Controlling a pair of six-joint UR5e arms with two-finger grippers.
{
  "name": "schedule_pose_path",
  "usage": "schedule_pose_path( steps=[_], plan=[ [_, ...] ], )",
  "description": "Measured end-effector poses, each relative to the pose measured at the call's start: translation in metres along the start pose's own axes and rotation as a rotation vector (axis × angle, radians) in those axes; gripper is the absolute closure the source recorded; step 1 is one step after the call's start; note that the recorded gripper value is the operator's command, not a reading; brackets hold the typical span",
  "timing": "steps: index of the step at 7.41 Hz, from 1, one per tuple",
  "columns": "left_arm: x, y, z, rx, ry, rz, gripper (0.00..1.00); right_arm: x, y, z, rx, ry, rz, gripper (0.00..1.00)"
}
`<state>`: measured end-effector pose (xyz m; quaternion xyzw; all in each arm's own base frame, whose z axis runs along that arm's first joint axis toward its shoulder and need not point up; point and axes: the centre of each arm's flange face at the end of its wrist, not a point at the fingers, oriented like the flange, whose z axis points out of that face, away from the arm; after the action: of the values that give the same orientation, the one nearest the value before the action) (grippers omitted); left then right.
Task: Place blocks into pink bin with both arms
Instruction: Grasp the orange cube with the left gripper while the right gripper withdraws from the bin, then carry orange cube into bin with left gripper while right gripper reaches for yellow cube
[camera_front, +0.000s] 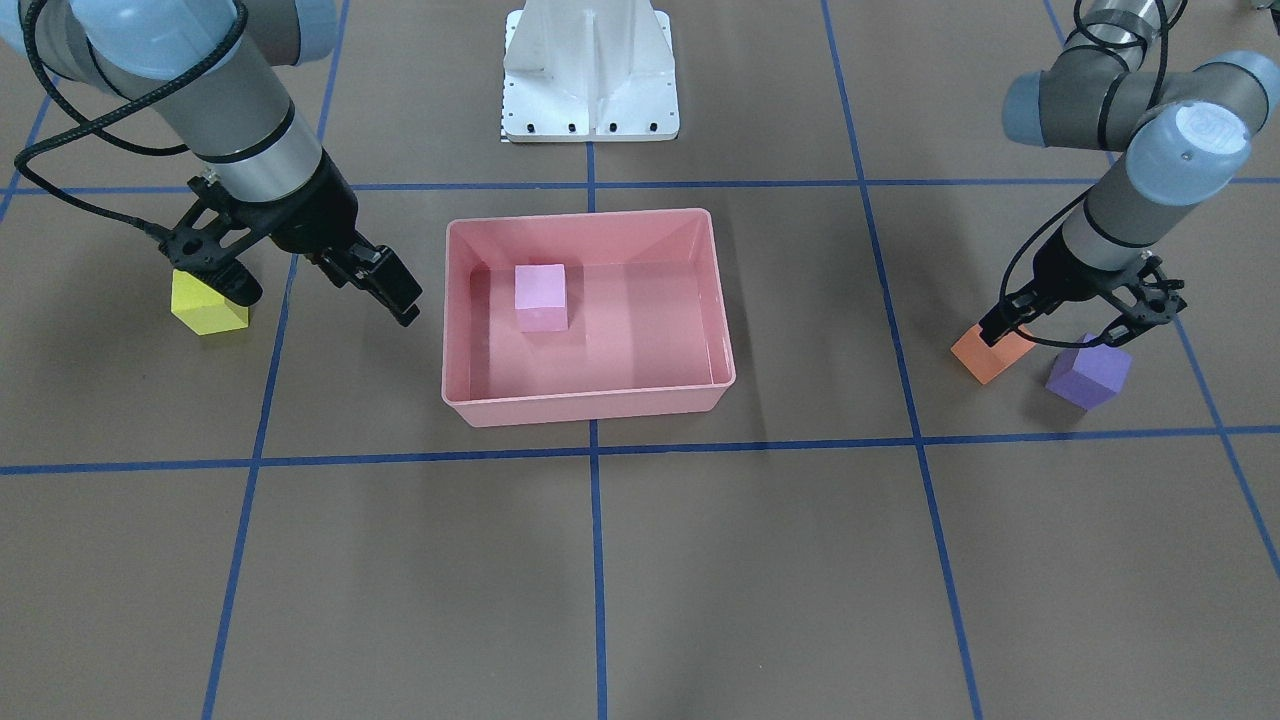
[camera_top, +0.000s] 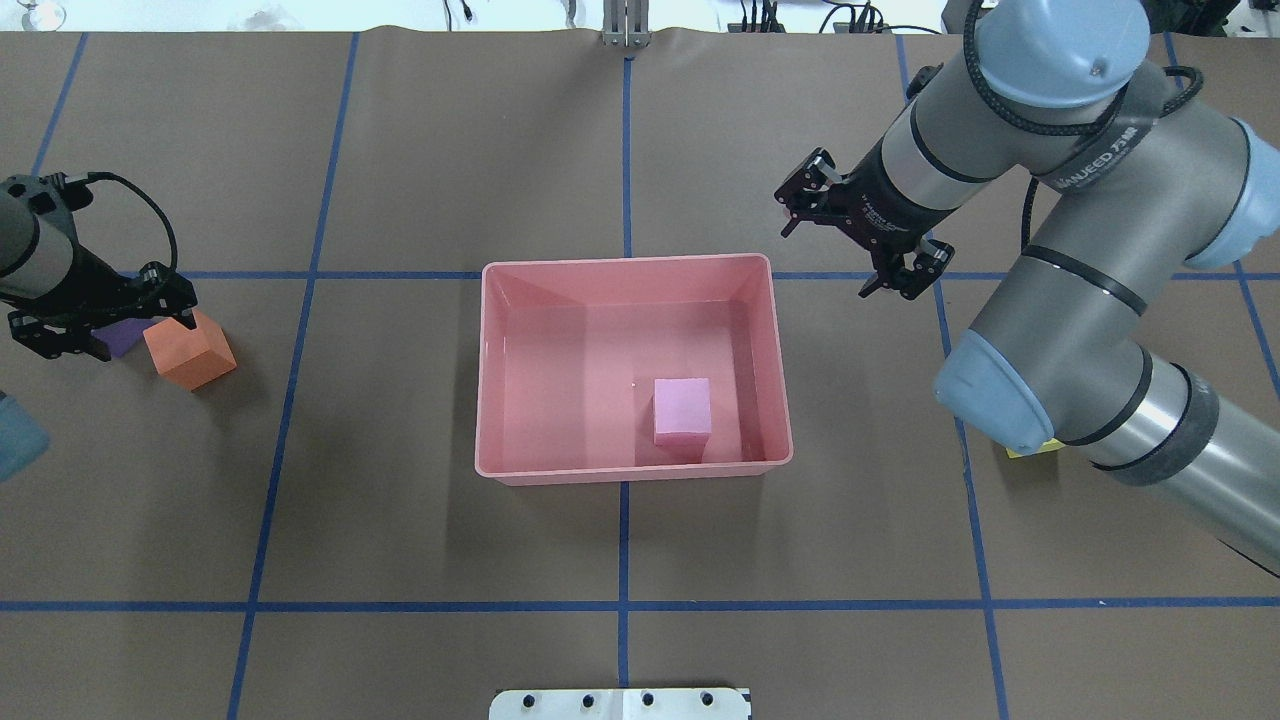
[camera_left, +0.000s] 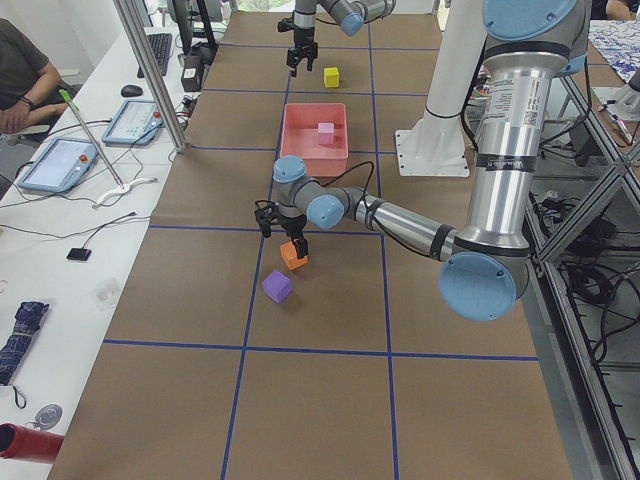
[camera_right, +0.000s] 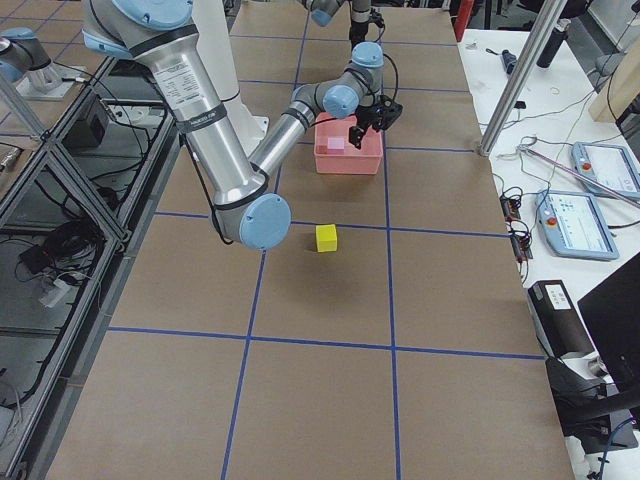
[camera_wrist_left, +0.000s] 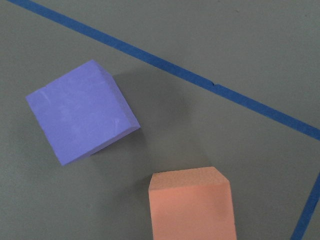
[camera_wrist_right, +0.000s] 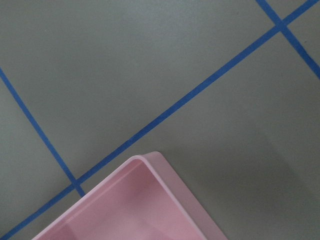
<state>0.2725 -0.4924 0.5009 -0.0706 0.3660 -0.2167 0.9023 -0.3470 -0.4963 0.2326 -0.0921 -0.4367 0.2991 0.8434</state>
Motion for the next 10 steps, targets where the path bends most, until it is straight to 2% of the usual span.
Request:
schedule_pose_path(
  steps=[2,3,4,5,7,8,10],
  plan=[
    [0.006,-0.001,0.015,-0.005,-0.008,-0.006,0.04,0.005,-0.004,0.002,0.004,0.006,-0.004,0.01],
    [0.004,-0.003,0.022,-0.002,-0.008,-0.004,0.36,0.006,-0.005,0.002,0.006,0.008,-0.003,0.01],
    [0.003,-0.004,0.026,0.0,-0.004,-0.003,0.8,0.006,-0.006,0.002,0.007,0.009,-0.002,0.01],
    [0.002,-0.005,0.028,0.002,-0.003,-0.004,1.0,0.008,-0.007,0.003,0.008,0.012,0.0,0.01],
    [0.013,0.001,0.018,-0.011,0.021,-0.002,1.0,0.022,-0.018,0.005,0.014,0.026,-0.017,0.01],
    [0.032,0.01,-0.002,-0.036,0.055,-0.011,1.0,0.042,-0.03,0.009,0.021,0.049,-0.05,0.01],
    [0.106,0.035,-0.068,-0.07,0.115,-0.08,1.0,0.091,-0.058,0.015,0.036,0.104,-0.139,0.01]
  ],
)
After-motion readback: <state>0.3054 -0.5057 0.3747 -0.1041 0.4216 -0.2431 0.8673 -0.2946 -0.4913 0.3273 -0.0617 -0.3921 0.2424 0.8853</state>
